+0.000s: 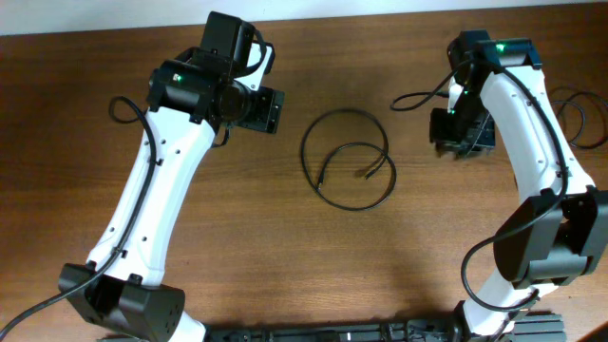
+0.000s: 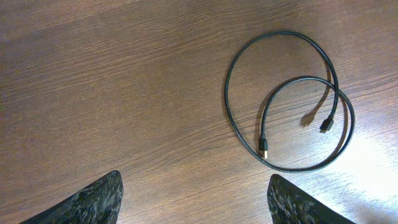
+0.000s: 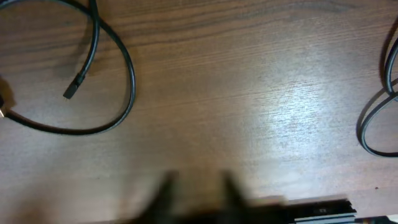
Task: Untangle cables
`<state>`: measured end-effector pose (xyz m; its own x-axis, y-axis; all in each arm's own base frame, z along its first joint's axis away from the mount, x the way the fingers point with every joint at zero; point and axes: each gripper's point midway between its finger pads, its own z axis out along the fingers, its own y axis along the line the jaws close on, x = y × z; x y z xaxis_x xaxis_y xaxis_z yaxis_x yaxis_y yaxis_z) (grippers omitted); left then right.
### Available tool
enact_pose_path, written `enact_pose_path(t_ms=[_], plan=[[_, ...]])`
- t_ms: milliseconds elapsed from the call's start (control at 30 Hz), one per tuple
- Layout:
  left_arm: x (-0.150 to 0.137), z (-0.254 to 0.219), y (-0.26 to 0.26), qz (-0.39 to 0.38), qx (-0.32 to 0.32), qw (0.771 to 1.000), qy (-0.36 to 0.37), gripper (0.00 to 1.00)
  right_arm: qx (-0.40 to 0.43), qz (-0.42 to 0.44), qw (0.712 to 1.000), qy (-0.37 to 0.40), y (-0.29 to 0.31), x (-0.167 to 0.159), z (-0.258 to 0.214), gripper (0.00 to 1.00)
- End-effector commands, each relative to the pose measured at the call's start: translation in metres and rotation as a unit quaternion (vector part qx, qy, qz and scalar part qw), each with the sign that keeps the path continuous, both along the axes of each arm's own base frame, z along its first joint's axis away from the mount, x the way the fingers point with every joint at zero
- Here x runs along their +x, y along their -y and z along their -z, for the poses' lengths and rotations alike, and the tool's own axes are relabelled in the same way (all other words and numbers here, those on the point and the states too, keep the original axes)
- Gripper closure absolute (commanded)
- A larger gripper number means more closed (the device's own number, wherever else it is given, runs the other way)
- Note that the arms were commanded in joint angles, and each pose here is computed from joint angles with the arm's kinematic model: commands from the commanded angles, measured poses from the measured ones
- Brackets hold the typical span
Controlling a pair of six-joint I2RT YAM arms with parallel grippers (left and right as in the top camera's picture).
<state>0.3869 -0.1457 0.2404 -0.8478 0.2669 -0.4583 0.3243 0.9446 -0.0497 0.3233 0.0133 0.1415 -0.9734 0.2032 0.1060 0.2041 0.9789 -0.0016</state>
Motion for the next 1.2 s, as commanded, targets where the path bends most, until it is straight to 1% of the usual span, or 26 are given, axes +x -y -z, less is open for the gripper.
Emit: enact_pose_path(t_ms=[0, 167, 200, 233, 467, 500, 533, 600, 1100, 1133, 1167], plan=[[0.0003, 0.0020, -0.0010, 0.001, -0.003, 1.000, -0.003, 0.25, -0.006, 0.016, 1.000, 0.003, 0.0003, 0.0022, 0.0027, 0.96], [0.0003, 0.0020, -0.0010, 0.001, -0.003, 1.000, -0.003, 0.25, -0.006, 0.016, 1.000, 0.004, 0.0002, 0.0028, 0.0027, 0.96], [0.0002, 0.0020, -0.0011, 0.001, -0.002, 1.000, -0.003, 0.26, -0.006, 0.016, 1.000, 0.004, 0.0002, 0.0029, 0.0027, 0.75], [0.0002, 0.0020, -0.0011, 0.001, -0.002, 1.000, -0.003, 0.25, -0.006, 0.016, 1.000, 0.004, 0.0002, 0.0030, 0.0028, 0.02], [0.0004, 0.0020, -0.0015, 0.001, -0.001, 1.000, -0.003, 0.25, -0.006, 0.016, 1.000, 0.004, 0.0001, 0.0031, 0.0028, 0.01], [0.0004, 0.0020, -0.0014, 0.001, -0.002, 1.000, -0.003, 0.25, -0.006, 0.016, 1.000, 0.004, 0.0002, 0.0031, 0.0028, 0.63], [0.0004, 0.0020, -0.0015, 0.001, -0.001, 1.000, -0.003, 0.25, -0.004, 0.015, 1.000, -0.004, -0.0005, -0.0010, 0.0023, 0.96], [0.0004, 0.0020, -0.0015, 0.001, -0.001, 1.000, -0.003, 0.25, 0.020, -0.013, 1.000, -0.003, -0.0079, -0.0009, 0.0021, 0.96], [0.0004, 0.0020, -0.0015, 0.001, -0.001, 1.000, -0.003, 0.25, 0.023, -0.013, 1.000, -0.003, -0.0091, -0.0007, 0.0020, 0.96], [0.0004, 0.0020, -0.0014, 0.001, -0.002, 1.000, -0.003, 0.25, 0.023, -0.013, 1.000, -0.003, -0.0091, -0.0008, 0.0020, 0.87], [0.0004, 0.0020, -0.0014, 0.001, -0.002, 1.000, -0.003, 0.25, 0.023, -0.013, 1.000, -0.003, -0.0091, -0.0008, 0.0020, 0.26]])
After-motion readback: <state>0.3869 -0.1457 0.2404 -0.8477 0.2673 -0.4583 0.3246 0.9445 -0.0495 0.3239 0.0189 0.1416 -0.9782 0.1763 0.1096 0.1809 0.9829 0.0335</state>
